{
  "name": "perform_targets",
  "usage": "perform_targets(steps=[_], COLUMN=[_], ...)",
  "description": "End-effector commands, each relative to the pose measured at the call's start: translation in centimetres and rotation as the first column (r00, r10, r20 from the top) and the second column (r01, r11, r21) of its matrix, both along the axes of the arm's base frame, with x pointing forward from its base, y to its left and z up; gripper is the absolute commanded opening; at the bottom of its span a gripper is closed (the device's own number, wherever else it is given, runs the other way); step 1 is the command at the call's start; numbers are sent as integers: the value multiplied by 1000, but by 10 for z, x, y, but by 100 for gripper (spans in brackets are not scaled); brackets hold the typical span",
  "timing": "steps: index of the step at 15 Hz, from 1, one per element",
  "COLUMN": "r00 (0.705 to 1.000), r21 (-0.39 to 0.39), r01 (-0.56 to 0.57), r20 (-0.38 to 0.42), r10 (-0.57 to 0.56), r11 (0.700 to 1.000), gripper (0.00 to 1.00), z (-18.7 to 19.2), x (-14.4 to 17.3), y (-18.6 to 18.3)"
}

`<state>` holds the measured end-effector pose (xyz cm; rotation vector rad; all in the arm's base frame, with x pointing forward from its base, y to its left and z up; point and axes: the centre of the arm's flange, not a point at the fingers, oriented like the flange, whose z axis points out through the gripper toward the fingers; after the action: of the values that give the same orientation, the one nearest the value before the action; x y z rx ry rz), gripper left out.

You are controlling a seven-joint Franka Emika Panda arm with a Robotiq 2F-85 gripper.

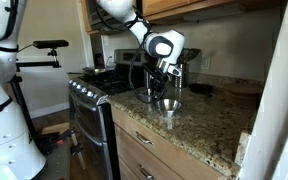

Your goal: Pour the contents of the left bowl into the right bowl

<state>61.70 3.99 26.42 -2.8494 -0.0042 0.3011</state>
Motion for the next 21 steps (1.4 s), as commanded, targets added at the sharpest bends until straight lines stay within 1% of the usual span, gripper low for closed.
perform_targets(steps=[1,2,4,6,7,9,10,12,14,19,21], r00=[999,999,999,999,999,999,999,999,999,998,998], r21=[-19,-19,-20,-20,-21,-20,-21,-19,-19,-19,-20], r01=[34,35,41,45,46,47,47,50,52,56,56], r20=[8,8,7,6,6,4,3,3,3,2,1], r10=[-33,-35,-41,-45,-46,-47,-47,-50,-52,-56,-56], r11=[999,999,999,999,999,999,999,999,998,998,998], gripper=[15,12,9,14,13,15,40,42,53,86,97], z=[1,0,1,0,0,0,0,0,0,-1,-2], x=[1,0,0,0,0,0,0,0,0,0,-1], y=[0,0,-1,-1,-1,-1,-1,0,0,0,0])
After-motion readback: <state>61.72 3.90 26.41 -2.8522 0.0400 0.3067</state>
